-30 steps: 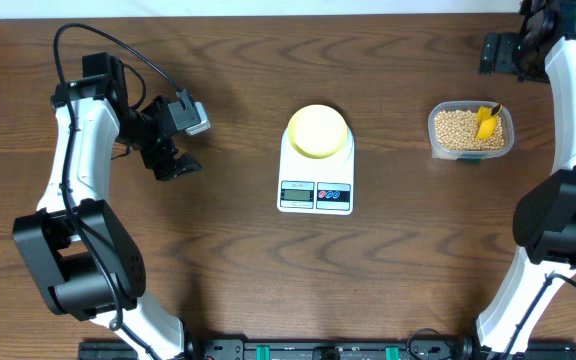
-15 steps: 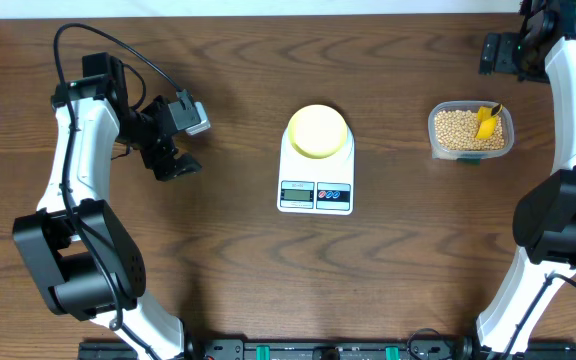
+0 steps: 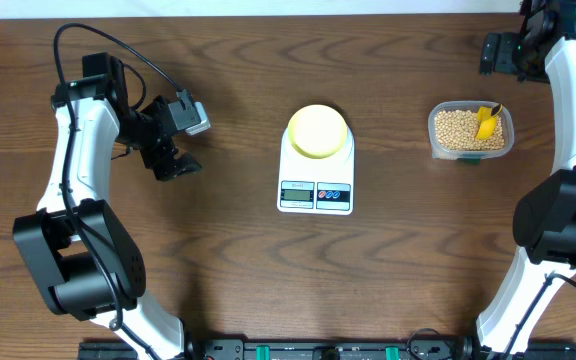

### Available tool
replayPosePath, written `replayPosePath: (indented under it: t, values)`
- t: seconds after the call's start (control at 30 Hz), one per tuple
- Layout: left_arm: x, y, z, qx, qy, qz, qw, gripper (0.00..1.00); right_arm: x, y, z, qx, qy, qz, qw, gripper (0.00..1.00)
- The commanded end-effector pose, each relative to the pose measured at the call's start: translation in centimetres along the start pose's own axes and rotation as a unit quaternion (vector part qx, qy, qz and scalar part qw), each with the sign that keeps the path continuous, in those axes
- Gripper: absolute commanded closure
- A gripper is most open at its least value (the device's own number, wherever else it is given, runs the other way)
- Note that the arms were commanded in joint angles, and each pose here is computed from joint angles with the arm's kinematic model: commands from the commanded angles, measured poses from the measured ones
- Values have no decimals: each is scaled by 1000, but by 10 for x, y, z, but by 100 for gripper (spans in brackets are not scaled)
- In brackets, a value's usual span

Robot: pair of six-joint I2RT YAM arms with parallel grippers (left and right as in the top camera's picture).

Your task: Scoop item into bowl and weigh 50g on scale

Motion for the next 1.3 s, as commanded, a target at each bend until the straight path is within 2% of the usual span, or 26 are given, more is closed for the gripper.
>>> replayPosePath:
  t: [0.0, 0.27, 0.43, 0.57, 0.67, 0.73, 0.77, 0.87, 1.0, 1.13, 1.27]
  values:
    - [0, -2, 4, 3, 3, 3, 1000, 2, 3, -3, 4, -6, -9, 1, 1000, 1]
    - [4, 13, 5, 52, -9, -24, 998, 2, 3, -3, 4, -6, -9, 1, 1000, 1]
    - [4, 15, 5, 58, -10, -27, 998, 2, 3, -3, 4, -6, -9, 1, 1000, 1]
    - [16, 10, 5, 33, -89, -30, 995, 2, 3, -3, 4, -6, -9, 1, 1000, 1]
    - [28, -6, 8, -40, -182, 41, 982, 2, 3, -3, 4, -6, -9, 1, 1000, 1]
    - [30, -15, 10, -87, -198, 129, 968, 2, 3, -3, 4, -6, -9, 1, 1000, 1]
    - [31, -17, 11, -101, -204, 150, 962, 2, 3, -3, 4, -6, -9, 2, 1000, 1]
    - [32, -21, 12, -118, -214, 164, 956, 2, 3, -3, 4, -6, -9, 1, 1000, 1]
    - [40, -26, 18, -154, -269, 188, 932, 2, 3, -3, 4, -6, -9, 1, 1000, 1]
    - [45, -29, 12, -171, -238, 233, 927, 2, 3, -3, 4, -6, -9, 2, 1000, 1]
    - [60, -37, -10, -161, -135, 261, 942, 2, 3, -3, 4, -6, -9, 1, 1000, 1]
Point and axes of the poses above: each gripper's point midway between its finger pads, its own z axis back along the fingers, its own y axis along the line the jaws close on, x = y × z, the point moved 10 cm from there along z, back along the fingers, and after that the axes turned 1 degree about z, right-handed, at the moved point
